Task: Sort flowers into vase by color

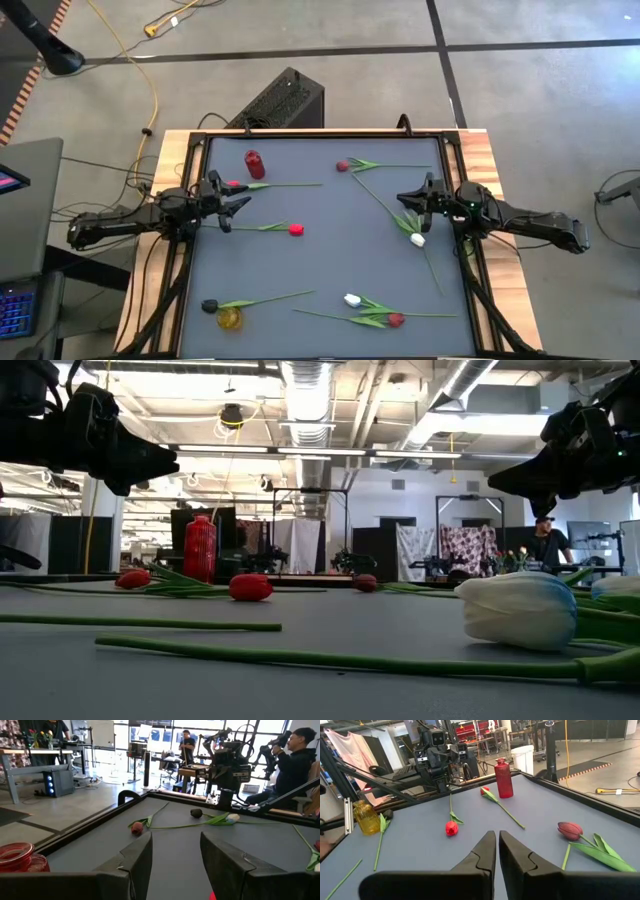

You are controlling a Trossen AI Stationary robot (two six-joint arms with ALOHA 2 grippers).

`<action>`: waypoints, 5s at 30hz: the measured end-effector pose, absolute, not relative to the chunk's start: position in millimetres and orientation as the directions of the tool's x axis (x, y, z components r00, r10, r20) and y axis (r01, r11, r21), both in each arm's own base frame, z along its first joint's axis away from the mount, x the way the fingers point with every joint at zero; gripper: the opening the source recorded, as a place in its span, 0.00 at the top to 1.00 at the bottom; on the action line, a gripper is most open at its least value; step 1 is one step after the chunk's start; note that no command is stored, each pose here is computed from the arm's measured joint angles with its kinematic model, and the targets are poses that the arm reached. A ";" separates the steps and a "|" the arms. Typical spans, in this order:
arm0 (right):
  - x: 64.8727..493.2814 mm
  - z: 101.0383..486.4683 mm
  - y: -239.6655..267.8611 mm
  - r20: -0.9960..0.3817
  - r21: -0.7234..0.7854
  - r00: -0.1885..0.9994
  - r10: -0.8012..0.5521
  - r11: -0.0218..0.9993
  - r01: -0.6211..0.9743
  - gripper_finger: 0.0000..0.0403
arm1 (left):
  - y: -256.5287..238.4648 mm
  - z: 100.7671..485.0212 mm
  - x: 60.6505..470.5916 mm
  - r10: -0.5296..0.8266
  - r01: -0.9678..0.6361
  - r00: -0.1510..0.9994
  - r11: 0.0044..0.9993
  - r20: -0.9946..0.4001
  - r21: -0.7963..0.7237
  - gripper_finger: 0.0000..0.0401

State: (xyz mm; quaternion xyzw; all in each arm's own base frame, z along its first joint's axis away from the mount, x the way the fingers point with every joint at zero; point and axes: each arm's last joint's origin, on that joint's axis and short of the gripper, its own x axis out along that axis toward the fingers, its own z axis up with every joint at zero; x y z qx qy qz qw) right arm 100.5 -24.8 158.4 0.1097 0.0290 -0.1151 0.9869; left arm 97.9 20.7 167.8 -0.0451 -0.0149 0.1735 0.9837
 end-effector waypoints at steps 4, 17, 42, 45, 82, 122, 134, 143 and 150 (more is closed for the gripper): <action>100.5 158.3 -24.8 -0.083 0.210 0.972 -0.221 0.949 0.234 0.87 | 20.6 167.7 97.9 0.342 -0.339 0.940 0.936 0.014 -0.094 0.61; 100.5 158.3 -24.8 -0.083 0.210 0.972 -0.221 0.949 0.234 0.87 | 20.7 167.6 97.9 0.342 -0.340 0.939 0.936 0.013 -0.094 0.61; 100.5 158.5 -24.8 -0.081 0.193 0.972 -0.221 0.953 0.233 0.87 | 19.7 167.7 98.2 0.309 -0.284 0.951 0.889 0.014 -0.359 0.61; 100.6 160.3 -24.8 -0.062 0.144 0.973 -0.220 0.963 0.227 0.87 | 20.3 168.2 98.0 0.329 -0.286 0.944 0.845 0.018 -0.453 0.61; 106.8 192.2 -26.3 0.109 0.218 0.970 -0.218 0.957 0.191 0.87 | 23.1 193.5 116.3 0.332 -0.302 0.943 0.881 0.022 -0.364 0.61; 218.5 280.3 31.5 -0.846 0.231 0.534 0.004 0.904 0.359 0.86 | 2.5 259.8 195.2 0.091 -0.072 0.990 0.983 -0.105 0.171 0.61; 243.7 246.2 -21.0 -0.925 0.104 0.371 -0.081 0.886 0.452 0.51 | 2.5 258.5 198.5 0.090 -0.060 0.991 0.963 -0.103 0.264 0.61; 264.4 204.8 -54.1 -0.969 0.037 0.227 -0.101 0.844 0.534 0.45 | 3.0 257.9 199.4 0.108 -0.070 0.989 0.946 -0.104 0.317 0.61; 270.5 174.1 -73.2 -0.991 -0.007 0.107 -0.085 0.814 0.581 0.48 | 3.3 258.6 199.4 0.116 -0.082 0.988 0.950 -0.097 0.303 0.61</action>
